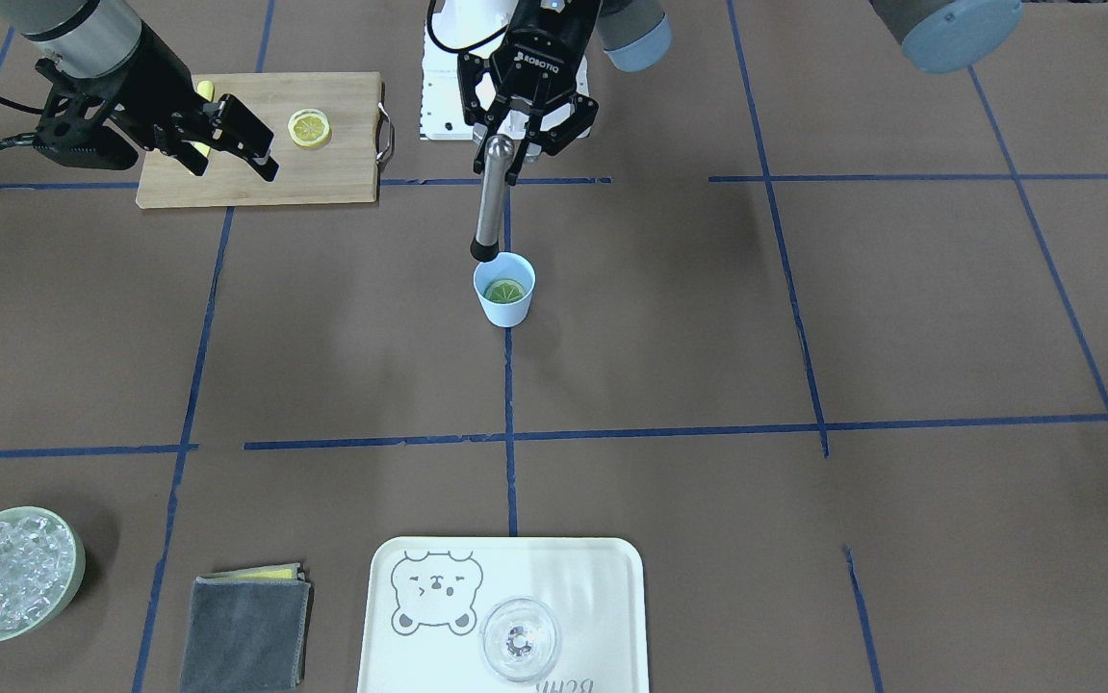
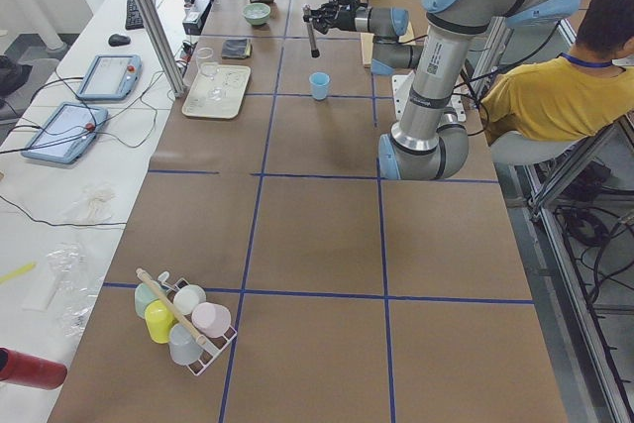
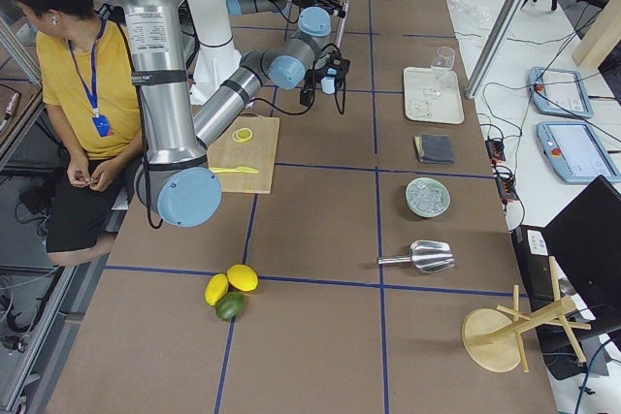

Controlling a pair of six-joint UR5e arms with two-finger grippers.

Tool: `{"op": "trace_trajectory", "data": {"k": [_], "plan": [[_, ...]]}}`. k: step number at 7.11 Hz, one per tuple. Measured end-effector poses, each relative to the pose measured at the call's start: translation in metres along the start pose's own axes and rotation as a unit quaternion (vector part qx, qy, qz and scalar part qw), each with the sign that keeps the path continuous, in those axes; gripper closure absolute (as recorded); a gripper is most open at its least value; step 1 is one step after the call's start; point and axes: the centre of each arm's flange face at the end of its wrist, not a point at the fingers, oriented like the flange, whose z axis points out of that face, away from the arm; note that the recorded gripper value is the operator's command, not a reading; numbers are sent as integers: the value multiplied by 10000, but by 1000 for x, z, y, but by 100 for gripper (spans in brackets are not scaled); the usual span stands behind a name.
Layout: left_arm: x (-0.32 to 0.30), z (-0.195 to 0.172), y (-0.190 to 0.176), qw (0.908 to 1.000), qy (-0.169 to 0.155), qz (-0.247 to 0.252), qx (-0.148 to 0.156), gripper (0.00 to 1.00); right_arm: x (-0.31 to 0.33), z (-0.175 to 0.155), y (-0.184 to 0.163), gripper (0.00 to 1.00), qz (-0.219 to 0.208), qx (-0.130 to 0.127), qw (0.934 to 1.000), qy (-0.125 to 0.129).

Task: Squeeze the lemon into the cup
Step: 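Lift the metal rod out of the cup and move it back with the left gripper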

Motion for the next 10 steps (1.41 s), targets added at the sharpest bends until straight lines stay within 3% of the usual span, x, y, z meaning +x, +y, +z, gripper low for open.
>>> {"op": "trace_trajectory", "data": {"k": [2, 4, 5, 6, 8, 10], "plan": [[-28, -2, 15, 9989, 189, 289, -323, 100, 4, -1, 1, 0, 19, 4, 10000, 14], [-78, -4, 34, 9904, 588, 709, -1035, 100, 6, 0, 1, 0, 32, 5, 10000, 34], [-98, -3, 27, 9835, 516, 1035, -1390, 100, 6, -1, 1, 0, 31, 7, 10000, 34], [-112, 2, 16, 9714, 332, 1433, -1866, 100, 6, -1, 1, 0, 32, 11, 10000, 31], [-163, 23, -8, 9310, 243, 1781, -3177, 100, 6, -2, 2, 0, 31, 15, 10000, 23], [-260, 35, -28, 8930, 86, 1343, -4295, 100, 7, -5, 4, 0, 33, 25, 10000, 10]]}}
